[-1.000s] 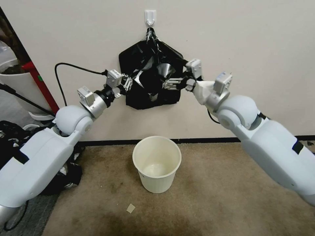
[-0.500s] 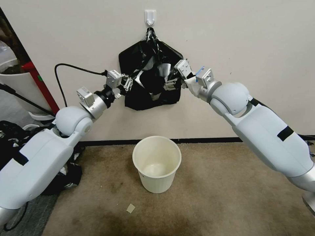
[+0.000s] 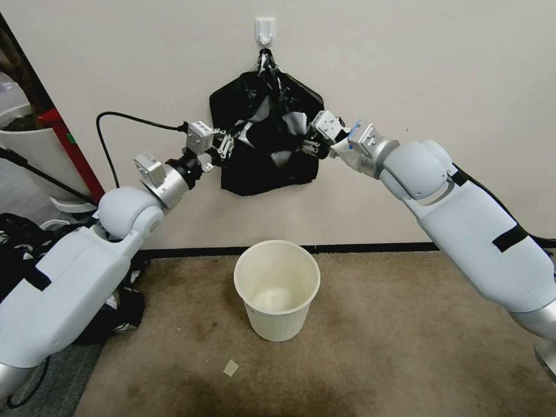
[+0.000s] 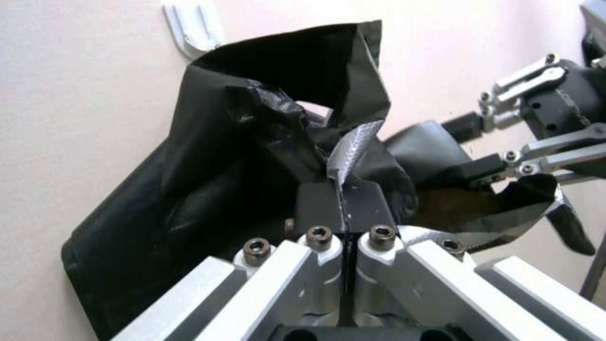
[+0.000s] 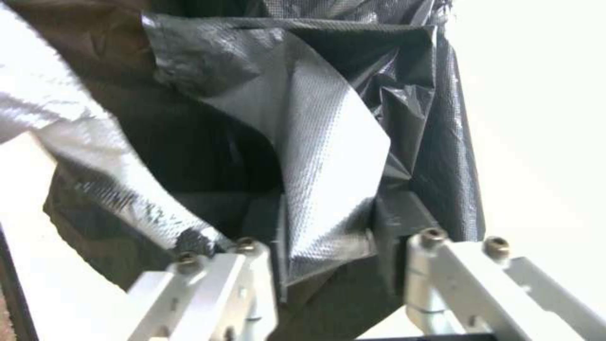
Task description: Place a trash bag onto the trash bin.
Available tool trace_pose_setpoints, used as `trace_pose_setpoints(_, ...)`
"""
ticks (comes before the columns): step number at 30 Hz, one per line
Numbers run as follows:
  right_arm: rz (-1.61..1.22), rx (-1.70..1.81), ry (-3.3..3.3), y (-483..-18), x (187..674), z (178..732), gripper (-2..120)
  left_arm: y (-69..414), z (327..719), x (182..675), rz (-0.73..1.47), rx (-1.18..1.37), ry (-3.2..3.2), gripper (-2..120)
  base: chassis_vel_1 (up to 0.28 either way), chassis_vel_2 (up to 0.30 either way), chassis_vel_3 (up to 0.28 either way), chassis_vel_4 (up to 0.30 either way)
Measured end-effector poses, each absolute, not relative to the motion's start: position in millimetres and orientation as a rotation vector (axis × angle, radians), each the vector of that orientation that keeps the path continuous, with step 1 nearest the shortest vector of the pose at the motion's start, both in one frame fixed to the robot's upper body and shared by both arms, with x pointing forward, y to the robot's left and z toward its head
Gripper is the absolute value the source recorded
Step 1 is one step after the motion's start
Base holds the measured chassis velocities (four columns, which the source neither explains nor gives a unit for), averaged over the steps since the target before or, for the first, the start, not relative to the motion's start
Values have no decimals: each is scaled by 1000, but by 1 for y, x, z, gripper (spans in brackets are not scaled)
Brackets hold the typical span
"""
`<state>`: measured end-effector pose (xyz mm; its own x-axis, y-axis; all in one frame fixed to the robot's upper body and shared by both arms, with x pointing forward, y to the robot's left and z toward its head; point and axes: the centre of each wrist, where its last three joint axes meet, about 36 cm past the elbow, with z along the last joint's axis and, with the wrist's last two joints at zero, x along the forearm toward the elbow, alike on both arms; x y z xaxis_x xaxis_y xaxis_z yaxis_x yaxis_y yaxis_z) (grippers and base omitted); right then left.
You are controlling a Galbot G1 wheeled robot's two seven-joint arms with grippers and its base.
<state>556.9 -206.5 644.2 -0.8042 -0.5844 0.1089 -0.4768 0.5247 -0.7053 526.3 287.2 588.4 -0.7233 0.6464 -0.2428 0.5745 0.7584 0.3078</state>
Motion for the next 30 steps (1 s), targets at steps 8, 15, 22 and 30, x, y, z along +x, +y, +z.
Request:
trace_pose_setpoints(8, -874, -914, 2705, -214, 527, 609, 0, 288, 579, 516, 259, 912, 2636, 0, 0, 0, 0, 0)
trace_pose_setpoints(15, -99, -909, 3030, -196, 467, 572, 0, 291, 569, 489, 183, 842, 2648, 0, 0, 0, 0, 0)
trace_pose_setpoints(22, 410, -886, 3051, -187, 393, 561, 0, 296, 550, 445, 111, 774, 2677, 0, 0, 0, 0, 0)
trace_pose_setpoints(30, 684, -871, 2999, -184, 340, 546, 0, 293, 533, 407, 30, 753, 2711, 0, 0, 0, 0, 0)
